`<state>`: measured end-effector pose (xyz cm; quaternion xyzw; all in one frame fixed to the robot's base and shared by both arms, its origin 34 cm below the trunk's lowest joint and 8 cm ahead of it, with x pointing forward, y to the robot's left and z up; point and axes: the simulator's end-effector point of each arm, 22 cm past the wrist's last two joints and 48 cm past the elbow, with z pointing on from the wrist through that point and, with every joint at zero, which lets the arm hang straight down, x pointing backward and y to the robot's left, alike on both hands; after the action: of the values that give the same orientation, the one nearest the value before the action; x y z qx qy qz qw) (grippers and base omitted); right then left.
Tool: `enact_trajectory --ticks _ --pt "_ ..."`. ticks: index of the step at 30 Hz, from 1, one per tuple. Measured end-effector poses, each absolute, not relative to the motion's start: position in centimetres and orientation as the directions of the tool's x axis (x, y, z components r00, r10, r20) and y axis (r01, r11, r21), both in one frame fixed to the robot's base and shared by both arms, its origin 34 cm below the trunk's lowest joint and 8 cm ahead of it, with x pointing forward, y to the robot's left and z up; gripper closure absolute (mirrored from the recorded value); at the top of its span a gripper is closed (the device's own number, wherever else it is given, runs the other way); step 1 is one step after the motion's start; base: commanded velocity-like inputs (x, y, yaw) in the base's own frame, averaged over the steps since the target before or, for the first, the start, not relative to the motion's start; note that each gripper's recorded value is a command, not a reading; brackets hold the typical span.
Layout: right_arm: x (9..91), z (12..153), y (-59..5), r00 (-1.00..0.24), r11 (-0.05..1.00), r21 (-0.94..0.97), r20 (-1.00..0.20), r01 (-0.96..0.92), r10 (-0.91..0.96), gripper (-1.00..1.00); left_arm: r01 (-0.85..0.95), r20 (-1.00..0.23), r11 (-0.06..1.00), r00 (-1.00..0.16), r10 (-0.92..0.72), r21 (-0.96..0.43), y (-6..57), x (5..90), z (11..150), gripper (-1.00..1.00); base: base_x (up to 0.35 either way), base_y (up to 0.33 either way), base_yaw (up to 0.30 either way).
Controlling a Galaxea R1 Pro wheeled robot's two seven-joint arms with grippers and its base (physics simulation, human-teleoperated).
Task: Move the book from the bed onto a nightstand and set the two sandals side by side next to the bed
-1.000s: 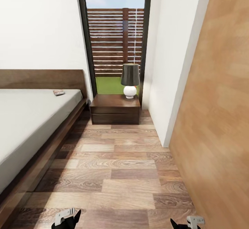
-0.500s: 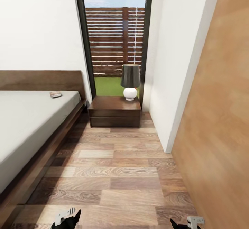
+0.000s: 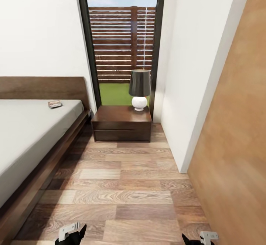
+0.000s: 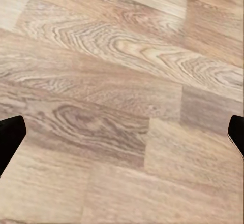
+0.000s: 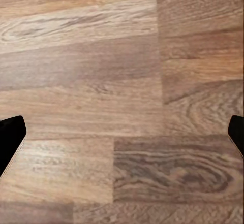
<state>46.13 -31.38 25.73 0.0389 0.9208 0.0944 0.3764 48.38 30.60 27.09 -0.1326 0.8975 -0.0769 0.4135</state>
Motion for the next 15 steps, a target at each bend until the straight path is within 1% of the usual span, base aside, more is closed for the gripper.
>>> enact_trajectory --ticks 15 --pt "46.12 25.72 -31.37 -0.714 0.979 0.203 -0.686 0.000 0.143 -1.00 -0.174 -0.722 0.953 -0.623 -0.301 -0.247 30.62 48.38 27.09 -1.00 0.299 0.000 0.000"
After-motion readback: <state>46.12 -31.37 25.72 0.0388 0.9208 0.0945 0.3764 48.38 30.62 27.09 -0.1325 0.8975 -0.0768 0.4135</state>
